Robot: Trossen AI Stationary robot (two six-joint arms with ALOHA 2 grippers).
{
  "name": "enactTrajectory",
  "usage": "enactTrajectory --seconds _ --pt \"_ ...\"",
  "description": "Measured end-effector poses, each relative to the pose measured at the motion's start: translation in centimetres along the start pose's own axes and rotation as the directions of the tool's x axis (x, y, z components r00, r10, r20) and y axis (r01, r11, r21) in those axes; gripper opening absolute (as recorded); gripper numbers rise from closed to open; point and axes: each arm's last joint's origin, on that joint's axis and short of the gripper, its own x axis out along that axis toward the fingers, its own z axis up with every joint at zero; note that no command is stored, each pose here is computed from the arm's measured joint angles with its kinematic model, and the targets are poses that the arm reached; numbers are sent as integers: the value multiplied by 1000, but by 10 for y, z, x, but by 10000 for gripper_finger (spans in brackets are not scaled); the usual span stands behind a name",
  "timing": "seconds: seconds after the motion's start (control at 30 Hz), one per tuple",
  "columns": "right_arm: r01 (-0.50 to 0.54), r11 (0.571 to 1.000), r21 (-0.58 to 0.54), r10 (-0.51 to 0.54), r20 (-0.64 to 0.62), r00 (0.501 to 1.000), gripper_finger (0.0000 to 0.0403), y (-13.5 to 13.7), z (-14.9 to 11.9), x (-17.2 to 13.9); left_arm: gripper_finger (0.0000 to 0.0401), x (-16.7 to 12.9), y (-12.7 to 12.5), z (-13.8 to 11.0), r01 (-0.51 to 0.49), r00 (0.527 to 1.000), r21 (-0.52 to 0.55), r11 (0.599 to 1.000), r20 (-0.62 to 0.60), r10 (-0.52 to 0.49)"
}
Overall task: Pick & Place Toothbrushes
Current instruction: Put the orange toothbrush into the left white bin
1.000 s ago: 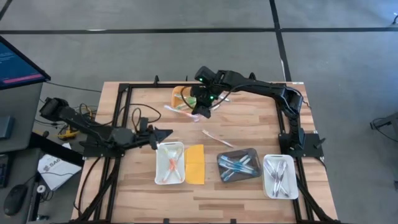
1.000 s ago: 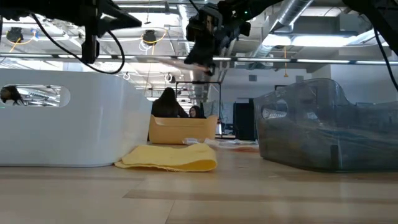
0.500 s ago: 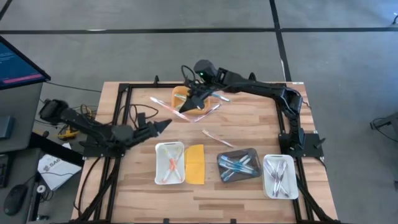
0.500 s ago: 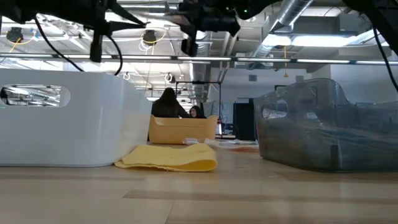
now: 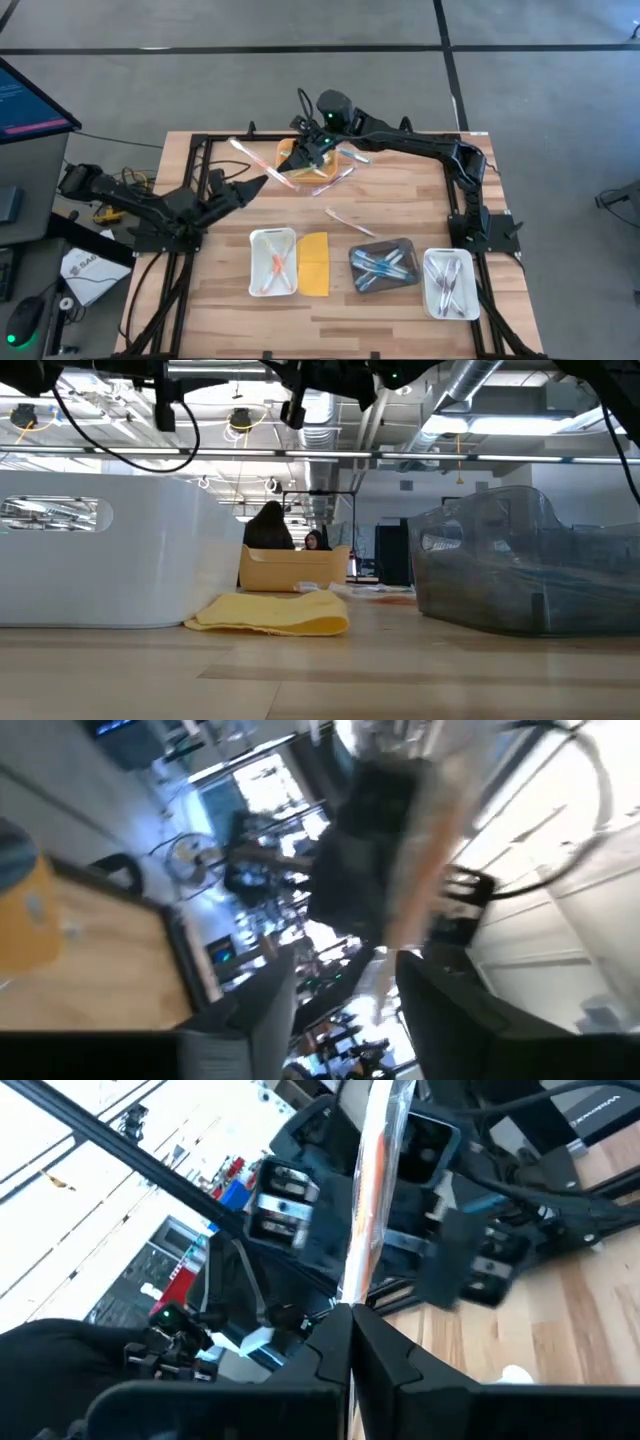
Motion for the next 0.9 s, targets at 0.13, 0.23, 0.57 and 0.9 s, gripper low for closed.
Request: enactTrajectory --seconds 0.13,0.23,0.57,0.9 --pt "1 1000 22 -1 0 1000 0 0 0 1 200 -1 -8 6 64 997 56 996 46 -66" --pt "-2 1000 21 2 -4 1000 0 2 -2 3 216 -1 -11 9 85 993 74 994 70 -91" --pt "14 1000 21 -14 8 1000 0 3 -3 6 218 2 -9 13 42 990 74 996 133 -51" --pt "59 998 18 -60 42 997 0 1 -3 6 195 8 -6 21 48 985 64 997 165 -58"
